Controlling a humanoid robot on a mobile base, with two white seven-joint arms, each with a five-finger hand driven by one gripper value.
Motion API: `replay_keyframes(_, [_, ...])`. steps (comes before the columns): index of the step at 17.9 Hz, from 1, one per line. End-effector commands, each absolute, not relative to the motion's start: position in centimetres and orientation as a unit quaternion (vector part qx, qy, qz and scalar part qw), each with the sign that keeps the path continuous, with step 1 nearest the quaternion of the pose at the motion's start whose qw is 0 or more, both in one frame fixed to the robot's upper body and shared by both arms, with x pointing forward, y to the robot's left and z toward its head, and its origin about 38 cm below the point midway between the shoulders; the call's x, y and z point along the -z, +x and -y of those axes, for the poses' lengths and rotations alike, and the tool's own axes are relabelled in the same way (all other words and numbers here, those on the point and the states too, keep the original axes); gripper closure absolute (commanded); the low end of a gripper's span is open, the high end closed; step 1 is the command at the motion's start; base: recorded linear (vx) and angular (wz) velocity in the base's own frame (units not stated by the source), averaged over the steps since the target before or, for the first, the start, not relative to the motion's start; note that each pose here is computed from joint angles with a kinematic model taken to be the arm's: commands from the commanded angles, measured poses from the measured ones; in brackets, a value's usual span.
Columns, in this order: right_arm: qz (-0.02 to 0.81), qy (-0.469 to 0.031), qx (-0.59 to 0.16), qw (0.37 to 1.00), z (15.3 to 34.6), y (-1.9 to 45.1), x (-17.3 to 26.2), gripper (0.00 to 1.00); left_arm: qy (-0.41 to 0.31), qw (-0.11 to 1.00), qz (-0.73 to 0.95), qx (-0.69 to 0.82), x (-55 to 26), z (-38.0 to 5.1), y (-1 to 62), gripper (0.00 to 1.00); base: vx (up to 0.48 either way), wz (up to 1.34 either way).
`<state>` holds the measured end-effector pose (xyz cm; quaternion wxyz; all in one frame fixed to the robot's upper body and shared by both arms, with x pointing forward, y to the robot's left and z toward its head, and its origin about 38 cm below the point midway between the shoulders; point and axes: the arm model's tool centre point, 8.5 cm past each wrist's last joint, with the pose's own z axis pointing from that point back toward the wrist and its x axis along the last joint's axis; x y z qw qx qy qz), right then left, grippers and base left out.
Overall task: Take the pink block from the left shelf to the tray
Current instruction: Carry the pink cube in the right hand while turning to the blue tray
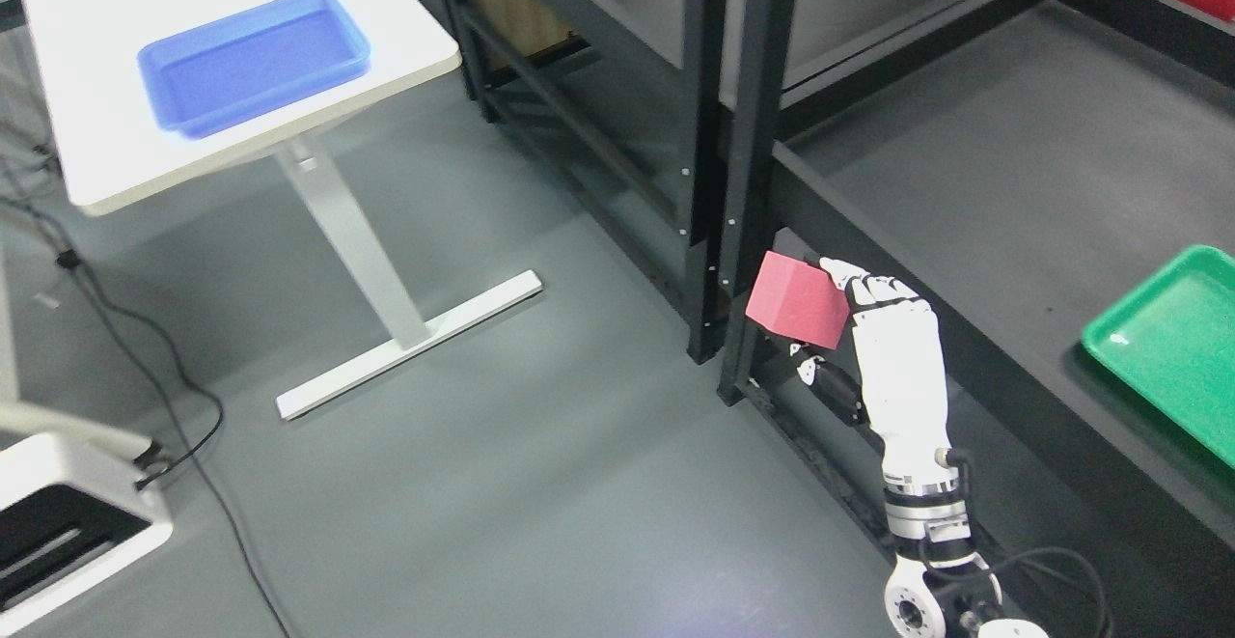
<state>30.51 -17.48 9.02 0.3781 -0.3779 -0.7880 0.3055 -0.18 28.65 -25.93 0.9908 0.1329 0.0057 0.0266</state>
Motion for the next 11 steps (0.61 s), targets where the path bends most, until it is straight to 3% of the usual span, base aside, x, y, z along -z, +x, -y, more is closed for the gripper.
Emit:
replay_keyframes(1, [0.787, -0.382, -0.310, 0.373, 17.97, 30.49, -9.17, 0.97, 0.140, 0.990, 0.018, -0.028, 25.80, -29.72, 2.31, 0.00, -0.164, 0.82])
replay_keyframes(11, [0.785, -0.384, -0.310, 0.374, 18.10, 30.52, -9.16, 0.97, 0.140, 0.990, 0.018, -0.028, 25.80, -29.72, 2.30, 0.00, -0.069, 0.63])
